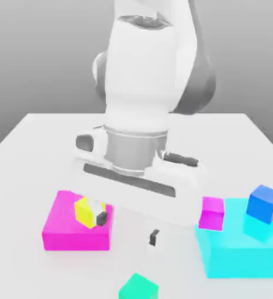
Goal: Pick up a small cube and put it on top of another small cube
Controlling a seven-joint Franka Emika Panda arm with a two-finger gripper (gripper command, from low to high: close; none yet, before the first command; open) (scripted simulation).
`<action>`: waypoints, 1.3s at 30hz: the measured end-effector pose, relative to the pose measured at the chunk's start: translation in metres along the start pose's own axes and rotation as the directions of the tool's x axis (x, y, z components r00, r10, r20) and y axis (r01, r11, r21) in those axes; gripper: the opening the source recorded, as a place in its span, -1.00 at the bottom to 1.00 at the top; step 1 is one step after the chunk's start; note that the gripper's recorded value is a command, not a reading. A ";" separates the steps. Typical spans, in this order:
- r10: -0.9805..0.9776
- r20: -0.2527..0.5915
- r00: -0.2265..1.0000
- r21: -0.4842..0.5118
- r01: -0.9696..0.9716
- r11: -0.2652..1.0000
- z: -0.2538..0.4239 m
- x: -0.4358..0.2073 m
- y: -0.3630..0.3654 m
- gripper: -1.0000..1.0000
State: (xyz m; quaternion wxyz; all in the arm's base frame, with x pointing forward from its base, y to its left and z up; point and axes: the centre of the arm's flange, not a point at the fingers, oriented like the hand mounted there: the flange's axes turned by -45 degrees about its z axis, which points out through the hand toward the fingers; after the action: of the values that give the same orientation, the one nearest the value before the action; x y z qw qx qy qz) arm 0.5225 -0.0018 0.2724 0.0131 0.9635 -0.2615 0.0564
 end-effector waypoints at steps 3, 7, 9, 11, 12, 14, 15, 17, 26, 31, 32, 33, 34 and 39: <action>0.056 0.079 0.995 -0.009 -0.055 0.998 0.050 -0.014 0.000 0.00; 0.082 0.113 0.990 -0.012 -0.081 0.997 0.108 -0.025 0.000 0.00; 0.082 0.114 0.990 -0.013 -0.081 0.997 0.131 -0.029 0.001 -1.00; 0.082 0.114 0.990 -0.013 -0.081 0.997 0.131 -0.029 0.001 -1.00; 0.082 0.114 0.990 -0.013 -0.081 0.997 0.131 -0.029 0.001 -1.00; 0.082 0.113 0.990 -0.012 -0.081 0.997 0.131 -0.028 0.001 -1.00; 0.082 0.113 0.990 -0.012 -0.081 0.997 0.136 -0.029 0.001 -1.00; 0.083 0.113 0.990 -0.012 -0.082 0.997 0.122 -0.027 0.001 -1.00; -0.159 0.110 0.981 -0.007 0.161 0.987 0.018 -0.065 -0.031 -1.00; -0.409 0.106 0.906 0.016 0.410 0.912 -0.032 -0.124 -0.060 -1.00; -0.448 0.105 0.888 0.022 0.448 0.894 -0.040 -0.133 -0.061 -1.00; -0.485 0.104 0.869 0.028 0.484 0.874 -0.049 -0.142 -0.061 -1.00; -0.522 0.102 0.847 0.036 0.521 0.853 -0.058 -0.151 -0.062 -1.00; -0.681 0.088 0.727 0.076 0.677 0.732 -0.080 -0.199 -0.066 -1.00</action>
State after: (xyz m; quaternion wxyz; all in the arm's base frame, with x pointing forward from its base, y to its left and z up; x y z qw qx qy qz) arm 0.3771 0.1590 0.3291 -0.0001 0.9940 0.1095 -0.0003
